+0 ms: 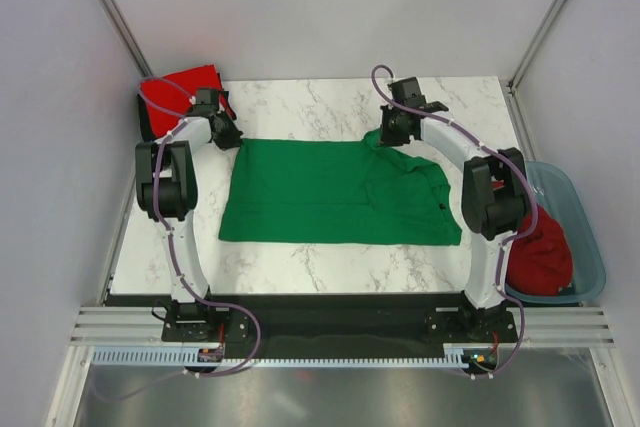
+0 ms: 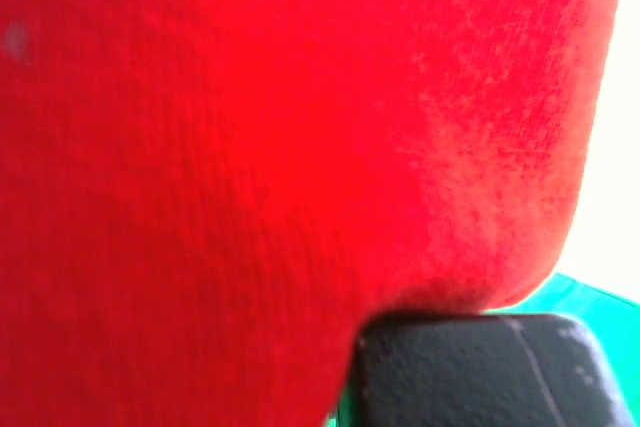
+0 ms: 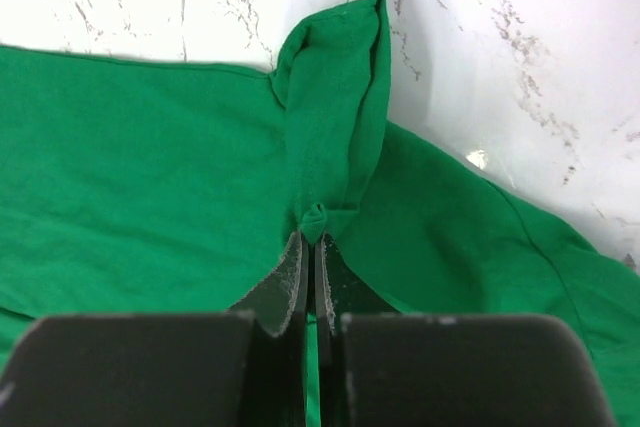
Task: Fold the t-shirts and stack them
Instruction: Fold the tshirt
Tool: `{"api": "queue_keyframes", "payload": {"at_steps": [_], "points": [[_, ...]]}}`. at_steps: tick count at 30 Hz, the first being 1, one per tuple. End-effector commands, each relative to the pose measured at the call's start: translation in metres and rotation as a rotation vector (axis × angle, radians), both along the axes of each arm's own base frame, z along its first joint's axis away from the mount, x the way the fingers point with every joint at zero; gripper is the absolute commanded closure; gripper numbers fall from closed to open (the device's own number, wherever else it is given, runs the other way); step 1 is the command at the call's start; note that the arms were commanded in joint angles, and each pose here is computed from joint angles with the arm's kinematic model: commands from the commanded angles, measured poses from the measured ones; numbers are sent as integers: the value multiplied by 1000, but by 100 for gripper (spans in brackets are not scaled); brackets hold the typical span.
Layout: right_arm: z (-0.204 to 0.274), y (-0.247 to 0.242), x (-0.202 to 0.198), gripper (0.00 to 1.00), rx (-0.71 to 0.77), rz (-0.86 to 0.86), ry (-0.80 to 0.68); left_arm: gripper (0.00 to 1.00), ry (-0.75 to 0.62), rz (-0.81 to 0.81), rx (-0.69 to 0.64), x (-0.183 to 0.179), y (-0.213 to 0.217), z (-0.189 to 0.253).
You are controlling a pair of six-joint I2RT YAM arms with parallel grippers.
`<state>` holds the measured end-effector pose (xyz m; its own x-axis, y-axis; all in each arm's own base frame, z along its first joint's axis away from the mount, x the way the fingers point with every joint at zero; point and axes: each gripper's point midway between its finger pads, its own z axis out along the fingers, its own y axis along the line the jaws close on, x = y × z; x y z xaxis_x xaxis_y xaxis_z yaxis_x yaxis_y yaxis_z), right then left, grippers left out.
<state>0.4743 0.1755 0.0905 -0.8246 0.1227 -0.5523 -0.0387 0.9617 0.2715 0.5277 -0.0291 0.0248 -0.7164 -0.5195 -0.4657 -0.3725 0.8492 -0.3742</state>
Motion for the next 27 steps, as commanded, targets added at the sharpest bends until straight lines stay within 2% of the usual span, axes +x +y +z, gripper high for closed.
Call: {"api": "queue_keyframes", "payload": {"at_steps": [1, 10, 27], "points": [[39, -9, -2, 100, -25, -5, -87, 98, -30, -6, 16, 7, 2, 11], [52, -39, -43, 100, -98, -52, -113, 98, -105, -37, 54, -12, 4, 56], [61, -68, -118, 100, -91, -110, -154, 98, -149, -86, 55, -47, -1, 61]]}}
